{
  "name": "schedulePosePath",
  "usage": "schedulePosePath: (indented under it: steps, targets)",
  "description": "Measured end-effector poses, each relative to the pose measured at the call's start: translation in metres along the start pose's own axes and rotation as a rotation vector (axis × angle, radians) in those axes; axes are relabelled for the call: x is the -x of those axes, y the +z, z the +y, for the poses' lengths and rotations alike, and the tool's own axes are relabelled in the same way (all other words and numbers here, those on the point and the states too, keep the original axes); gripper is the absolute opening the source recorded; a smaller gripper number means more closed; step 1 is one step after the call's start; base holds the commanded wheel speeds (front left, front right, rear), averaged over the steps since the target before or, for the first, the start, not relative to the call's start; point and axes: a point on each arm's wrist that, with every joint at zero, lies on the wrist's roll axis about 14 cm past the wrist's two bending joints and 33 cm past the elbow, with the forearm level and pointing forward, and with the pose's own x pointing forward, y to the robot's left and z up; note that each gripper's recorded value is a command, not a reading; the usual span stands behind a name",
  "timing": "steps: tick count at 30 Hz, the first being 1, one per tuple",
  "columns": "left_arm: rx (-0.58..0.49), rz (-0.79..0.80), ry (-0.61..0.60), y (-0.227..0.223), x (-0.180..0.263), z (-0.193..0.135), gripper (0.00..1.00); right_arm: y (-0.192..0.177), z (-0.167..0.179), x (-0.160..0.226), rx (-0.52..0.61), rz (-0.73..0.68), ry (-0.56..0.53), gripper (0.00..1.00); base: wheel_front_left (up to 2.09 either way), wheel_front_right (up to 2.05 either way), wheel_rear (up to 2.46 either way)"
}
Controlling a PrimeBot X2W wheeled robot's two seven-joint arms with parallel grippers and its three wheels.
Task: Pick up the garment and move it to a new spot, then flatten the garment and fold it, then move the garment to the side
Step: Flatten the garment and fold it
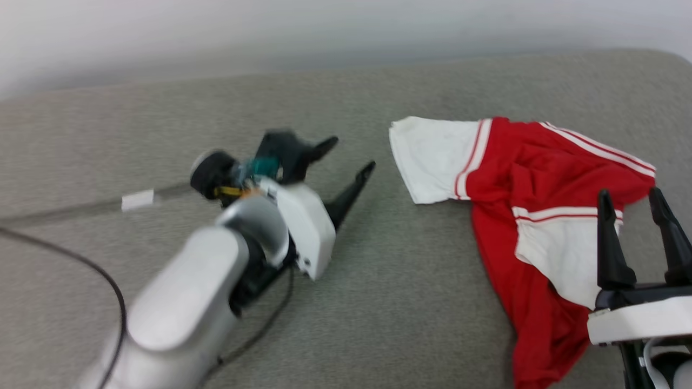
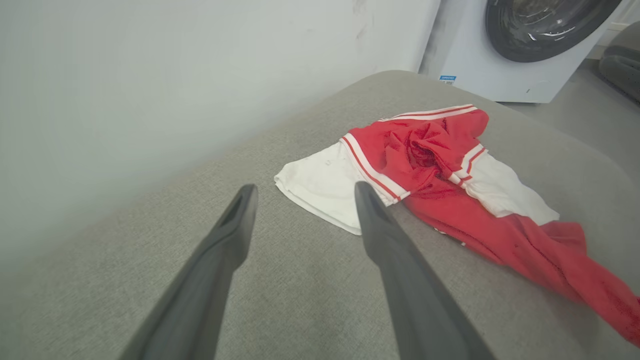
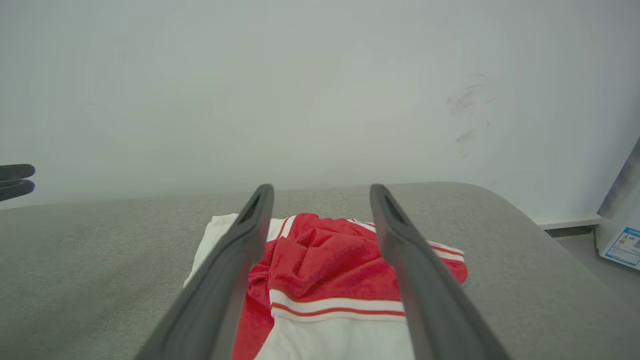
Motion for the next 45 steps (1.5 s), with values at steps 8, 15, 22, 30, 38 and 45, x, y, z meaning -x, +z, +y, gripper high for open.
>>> schedulePosePath:
  steps: [8,15,22,30,38,45]
  targets:
    - [-0.051,0.383,-0.148,-0.02,-0.066,0.012,1.0,-0.01,-0.02,0.007,0.027,0.024,-0.064,1.0,0.0,0.0,0.0]
    - [0.011,0.61,-0.197,-0.044,-0.112,0.024,1.0,-0.023,-0.035,0.016,0.022,0.057,-0.117,1.0,0.0,0.0,0.0]
    - [0.011,0.735,-0.218,-0.081,-0.146,0.025,1.0,-0.04,-0.055,0.027,0.04,0.112,-0.188,1.0,0.0,0.0,0.0]
    - [-0.031,0.816,-0.211,-0.125,-0.161,0.028,1.0,-0.054,-0.065,0.034,0.049,0.148,-0.226,1.0,0.0,0.0,0.0]
    - [-0.019,0.802,-0.234,-0.13,-0.156,0.023,0.0,-0.059,-0.065,0.031,0.055,0.156,-0.22,1.0,0.0,0.0,0.0]
    - [0.03,0.599,-0.195,-0.093,-0.152,0.033,0.0,-0.051,-0.055,0.018,0.069,0.134,-0.177,1.0,0.0,0.0,0.0]
